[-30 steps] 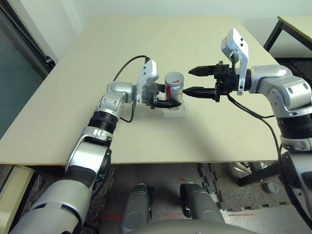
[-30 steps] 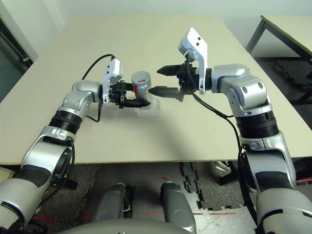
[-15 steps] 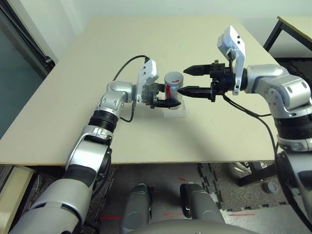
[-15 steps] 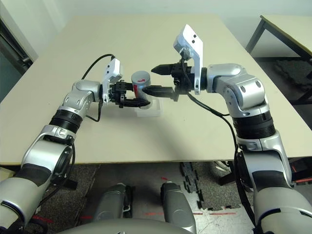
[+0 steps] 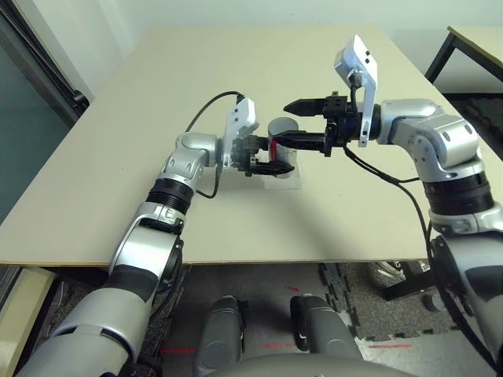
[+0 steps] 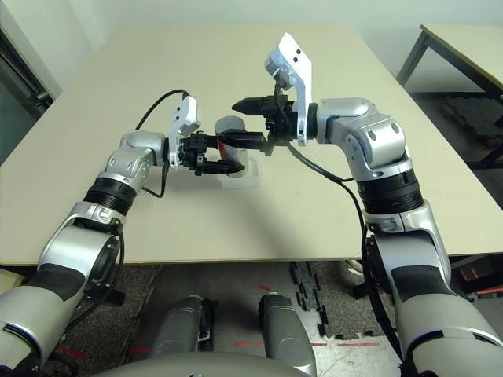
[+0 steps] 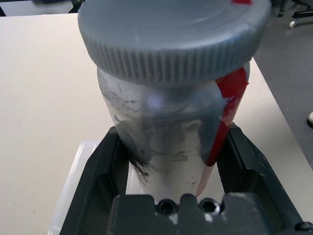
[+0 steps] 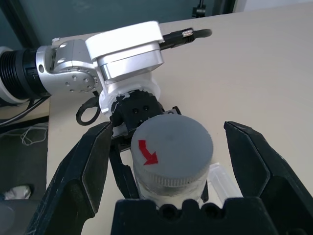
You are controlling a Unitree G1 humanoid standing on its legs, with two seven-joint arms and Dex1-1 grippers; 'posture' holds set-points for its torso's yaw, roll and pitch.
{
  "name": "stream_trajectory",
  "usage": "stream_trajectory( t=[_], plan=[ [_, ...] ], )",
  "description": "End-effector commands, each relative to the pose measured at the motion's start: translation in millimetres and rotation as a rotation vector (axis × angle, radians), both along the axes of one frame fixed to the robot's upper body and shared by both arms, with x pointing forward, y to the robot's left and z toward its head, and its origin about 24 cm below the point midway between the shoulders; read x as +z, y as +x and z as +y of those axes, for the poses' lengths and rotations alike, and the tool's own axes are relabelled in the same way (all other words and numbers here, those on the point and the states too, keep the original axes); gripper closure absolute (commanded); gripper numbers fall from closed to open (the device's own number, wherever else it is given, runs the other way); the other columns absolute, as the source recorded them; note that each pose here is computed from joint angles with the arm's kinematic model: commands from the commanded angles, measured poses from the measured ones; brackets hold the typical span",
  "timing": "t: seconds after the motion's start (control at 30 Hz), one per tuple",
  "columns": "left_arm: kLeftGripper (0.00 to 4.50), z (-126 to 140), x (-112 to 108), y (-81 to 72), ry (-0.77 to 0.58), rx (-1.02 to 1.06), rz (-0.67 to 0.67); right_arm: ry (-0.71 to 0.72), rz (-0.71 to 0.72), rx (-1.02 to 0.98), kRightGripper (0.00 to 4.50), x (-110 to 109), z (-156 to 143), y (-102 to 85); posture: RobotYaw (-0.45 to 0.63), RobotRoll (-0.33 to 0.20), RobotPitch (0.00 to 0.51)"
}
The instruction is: Pour the medicine from the bottle into the box.
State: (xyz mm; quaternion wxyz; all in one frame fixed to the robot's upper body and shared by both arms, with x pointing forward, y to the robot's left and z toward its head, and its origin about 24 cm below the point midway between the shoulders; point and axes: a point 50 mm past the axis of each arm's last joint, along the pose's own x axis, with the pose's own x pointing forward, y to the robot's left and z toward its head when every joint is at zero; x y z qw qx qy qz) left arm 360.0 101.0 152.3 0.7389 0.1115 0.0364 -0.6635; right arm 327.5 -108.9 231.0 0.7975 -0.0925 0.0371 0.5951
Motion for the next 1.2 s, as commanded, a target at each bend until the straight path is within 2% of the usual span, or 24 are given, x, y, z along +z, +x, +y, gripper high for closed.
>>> stream_trajectory(
  t=[0.03,0.13,0.2,0.3,0.37,0.6,0.93,1.2],
  plan=[
    [1.73,-1,4,0.9,0.013,-0.009,-0.017,-0.009,-0.030,0.009,0.00,2,4,1.7,-0.07,0.000,0.074],
    [1.73,-1,4,1.0,0.013,-0.010,-0.019,-0.011,-0.041,-0.002,0.00,1,4,4.2,-0.07,0.000,0.075],
    [1.73,-2,4,1.0,0.013,-0.010,-0.019,-0.007,-0.047,-0.007,0.36,0,5,5.4,-0.07,0.000,0.076],
    [1.73,-1,5,1.0,0.014,-0.010,-0.019,-0.004,-0.053,-0.006,1.39,0,7,6.2,-0.07,0.000,0.075],
    [1.73,-1,5,1.0,0.014,-0.010,-0.019,-0.005,-0.053,-0.004,1.92,0,7,6.1,-0.07,0.000,0.074],
    [1.73,0,3,0.5,0.017,-0.010,-0.015,0.007,-0.060,0.005,1.92,2,9,4.6,-0.07,0.000,0.072],
    [1.73,3,-4,0.2,0.043,-0.007,0.000,0.049,-0.106,0.012,1.92,23,9,1.0,-0.08,0.000,0.071],
    [1.73,4,-6,0.3,0.054,-0.008,0.000,0.065,-0.115,0.011,1.92,32,9,-1.2,-0.08,0.000,0.069]
  ],
)
